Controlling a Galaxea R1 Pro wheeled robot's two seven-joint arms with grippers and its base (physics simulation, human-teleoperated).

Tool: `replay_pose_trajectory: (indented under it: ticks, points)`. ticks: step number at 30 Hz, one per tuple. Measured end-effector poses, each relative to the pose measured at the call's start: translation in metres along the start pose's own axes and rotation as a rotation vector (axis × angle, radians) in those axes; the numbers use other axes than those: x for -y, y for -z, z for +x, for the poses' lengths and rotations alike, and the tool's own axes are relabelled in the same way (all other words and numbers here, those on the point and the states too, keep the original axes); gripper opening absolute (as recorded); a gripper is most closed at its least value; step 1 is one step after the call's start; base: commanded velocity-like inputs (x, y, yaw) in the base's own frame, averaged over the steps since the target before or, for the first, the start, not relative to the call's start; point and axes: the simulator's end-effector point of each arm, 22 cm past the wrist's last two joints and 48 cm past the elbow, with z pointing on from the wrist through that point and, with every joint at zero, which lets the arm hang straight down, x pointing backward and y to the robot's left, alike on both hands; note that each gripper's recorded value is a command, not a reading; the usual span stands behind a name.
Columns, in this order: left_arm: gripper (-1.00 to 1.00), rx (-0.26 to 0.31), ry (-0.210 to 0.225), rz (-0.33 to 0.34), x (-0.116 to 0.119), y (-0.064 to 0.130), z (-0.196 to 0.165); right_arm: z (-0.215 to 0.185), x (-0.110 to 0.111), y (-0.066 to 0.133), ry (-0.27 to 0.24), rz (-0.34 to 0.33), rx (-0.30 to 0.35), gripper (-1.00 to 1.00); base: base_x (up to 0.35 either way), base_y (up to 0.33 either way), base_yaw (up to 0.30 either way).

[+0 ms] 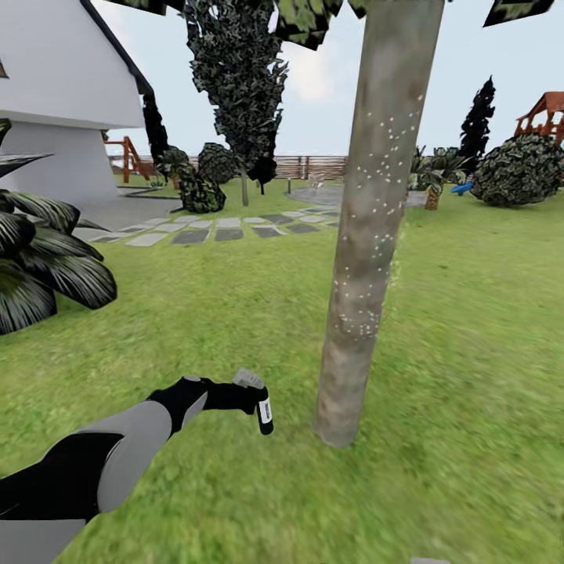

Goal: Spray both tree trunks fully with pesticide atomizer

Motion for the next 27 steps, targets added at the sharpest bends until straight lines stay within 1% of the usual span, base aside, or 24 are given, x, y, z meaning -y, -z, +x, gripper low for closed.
replay_pose_trajectory:
  ticks: [19, 23, 27]
  points:
    - [-1.00, 0.000, 0.000, 0.000, 0.0000, 0.0000, 0.0000, 0.0004, -0.0016, 0.0002, -0.001, -0.002, -0.001, 1.00, 0.000, 0.348, -0.300]
    - [-1.00, -0.001, 0.001, 0.000, 0.0000, 0.0000, 0.0002, 0.0006, -0.0049, 0.0005, -0.002, -0.007, -0.001, 1.00, 0.000, 0.350, -0.296]
    - [-1.00, -0.001, 0.001, 0.000, 0.0000, 0.0001, 0.0003, 0.0003, -0.0062, 0.0006, -0.002, -0.008, -0.001, 1.00, 0.000, 0.350, -0.149]
